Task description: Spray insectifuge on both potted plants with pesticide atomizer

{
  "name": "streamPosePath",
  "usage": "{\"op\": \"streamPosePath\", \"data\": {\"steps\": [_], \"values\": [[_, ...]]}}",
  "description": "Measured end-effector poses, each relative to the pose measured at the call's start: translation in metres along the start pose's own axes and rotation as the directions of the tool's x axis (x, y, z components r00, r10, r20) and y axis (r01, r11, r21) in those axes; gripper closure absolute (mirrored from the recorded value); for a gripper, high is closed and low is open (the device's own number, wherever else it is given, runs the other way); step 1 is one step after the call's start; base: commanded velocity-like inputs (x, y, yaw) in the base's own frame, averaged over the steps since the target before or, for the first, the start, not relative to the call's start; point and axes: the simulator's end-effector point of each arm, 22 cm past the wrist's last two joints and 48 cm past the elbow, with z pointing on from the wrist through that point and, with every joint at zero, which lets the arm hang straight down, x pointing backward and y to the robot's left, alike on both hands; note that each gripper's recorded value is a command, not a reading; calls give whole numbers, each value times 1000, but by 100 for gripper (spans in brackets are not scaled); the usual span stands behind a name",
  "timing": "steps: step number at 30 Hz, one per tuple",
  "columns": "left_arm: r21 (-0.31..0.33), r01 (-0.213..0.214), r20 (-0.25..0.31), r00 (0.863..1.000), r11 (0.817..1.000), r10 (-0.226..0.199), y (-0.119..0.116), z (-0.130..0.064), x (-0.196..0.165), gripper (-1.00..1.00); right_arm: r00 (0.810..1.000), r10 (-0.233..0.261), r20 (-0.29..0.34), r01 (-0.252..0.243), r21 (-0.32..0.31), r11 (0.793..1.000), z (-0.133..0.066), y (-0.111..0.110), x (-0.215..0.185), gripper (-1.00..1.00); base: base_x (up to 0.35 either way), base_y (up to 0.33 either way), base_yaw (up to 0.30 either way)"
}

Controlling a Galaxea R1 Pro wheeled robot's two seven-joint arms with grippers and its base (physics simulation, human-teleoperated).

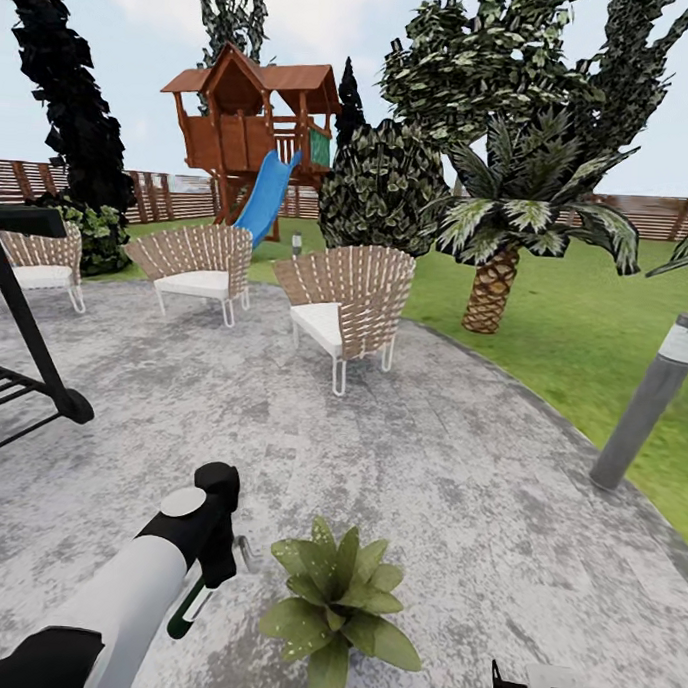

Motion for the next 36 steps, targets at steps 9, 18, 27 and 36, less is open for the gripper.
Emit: {"op": "streamPosePath", "data": {"steps": [9,18,27,36], "values": [[-6,0,-3,1000,1000,0,0,2,0,100,1000,1,0,-1,1,1000,0,0,0,-100,-92,-105,9],[-10,3,-5,1000,1000,-3,2,2,2,100,1000,0,0,0,0,1000,0,0,0,-100,-8,-158,133],[-9,5,-2,1000,1000,-5,2,1,2,100,1000,0,0,0,0,1000,0,0,0,-100,0,-3,224],[-3,7,-32,999,1000,-8,-16,41,19,100,1000,0,0,0,0,1000,0,0,0,-100,0,0,9]]}}
